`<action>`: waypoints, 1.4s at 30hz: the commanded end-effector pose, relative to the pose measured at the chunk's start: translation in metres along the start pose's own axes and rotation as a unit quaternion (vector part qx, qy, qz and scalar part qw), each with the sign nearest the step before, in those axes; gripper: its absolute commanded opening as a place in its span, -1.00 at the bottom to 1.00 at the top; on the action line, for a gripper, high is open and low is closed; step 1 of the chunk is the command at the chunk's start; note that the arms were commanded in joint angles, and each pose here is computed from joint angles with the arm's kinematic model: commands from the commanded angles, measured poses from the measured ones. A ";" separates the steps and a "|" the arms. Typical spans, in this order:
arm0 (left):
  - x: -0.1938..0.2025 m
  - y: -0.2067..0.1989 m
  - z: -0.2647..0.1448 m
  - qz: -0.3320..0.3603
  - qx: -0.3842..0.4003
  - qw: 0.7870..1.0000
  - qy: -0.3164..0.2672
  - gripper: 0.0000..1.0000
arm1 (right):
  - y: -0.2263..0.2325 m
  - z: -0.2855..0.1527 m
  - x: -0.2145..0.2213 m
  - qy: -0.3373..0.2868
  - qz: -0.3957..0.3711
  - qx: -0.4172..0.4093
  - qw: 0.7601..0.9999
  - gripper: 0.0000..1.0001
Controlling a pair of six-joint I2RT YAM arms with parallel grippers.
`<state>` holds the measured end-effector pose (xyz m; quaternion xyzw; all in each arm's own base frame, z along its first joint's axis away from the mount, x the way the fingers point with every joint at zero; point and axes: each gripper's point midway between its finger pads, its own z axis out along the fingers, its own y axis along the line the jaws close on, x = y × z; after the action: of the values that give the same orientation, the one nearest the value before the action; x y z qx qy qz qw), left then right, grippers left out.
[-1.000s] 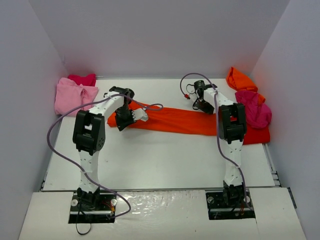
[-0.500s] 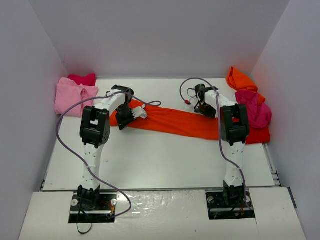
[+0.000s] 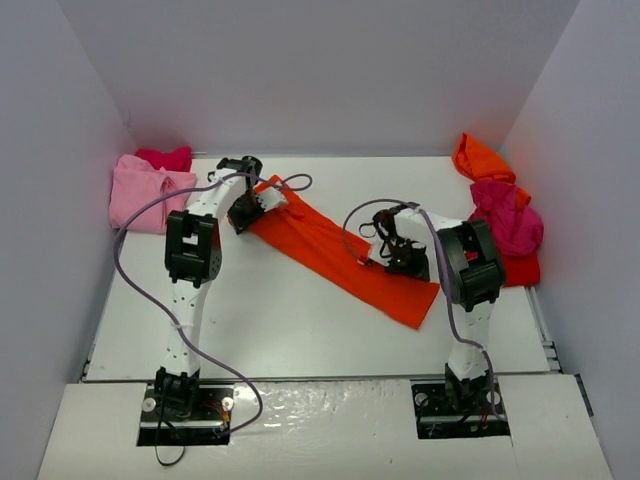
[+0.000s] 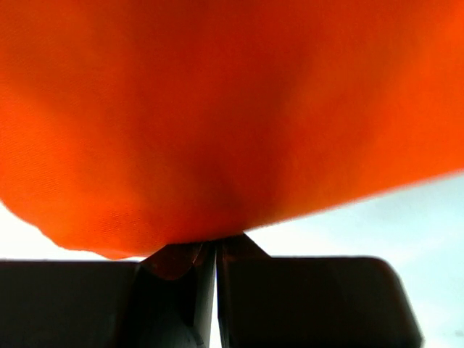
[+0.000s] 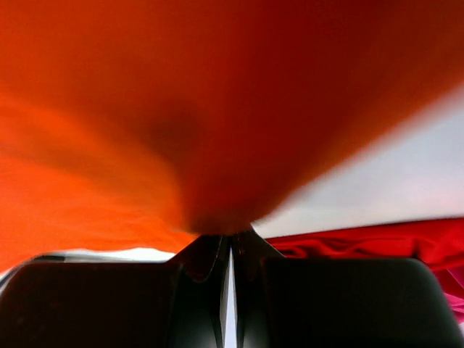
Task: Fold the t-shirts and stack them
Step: Rotate the tshirt 80 degrees
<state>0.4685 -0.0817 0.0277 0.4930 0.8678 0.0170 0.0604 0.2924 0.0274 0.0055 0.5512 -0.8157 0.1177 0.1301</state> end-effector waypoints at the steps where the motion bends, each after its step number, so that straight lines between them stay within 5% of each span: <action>1: -0.033 0.014 -0.008 -0.005 -0.058 0.998 -0.018 -1.00 | 0.069 -0.007 -0.028 -0.039 -0.054 -0.098 0.993 -1.00; 12: -0.074 0.039 -0.015 -0.025 -0.134 0.990 -0.040 -1.00 | 0.160 -0.023 -0.085 -0.040 -0.178 -0.118 0.976 -1.00; 29: -0.072 0.107 -0.032 -0.130 -0.245 0.957 -0.080 -0.97 | 0.266 -0.063 -0.160 -0.094 -0.276 -0.163 0.943 -1.00; 42: -0.076 0.106 -0.107 -0.146 -0.249 0.945 -0.157 -0.96 | 0.232 -0.114 -0.152 -0.139 -0.247 -0.057 0.957 -1.00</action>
<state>0.5773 -0.0891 0.0389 0.3568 0.8981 0.1475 0.2108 0.1174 0.2793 0.0088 0.7284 -0.6626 -0.0659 0.1613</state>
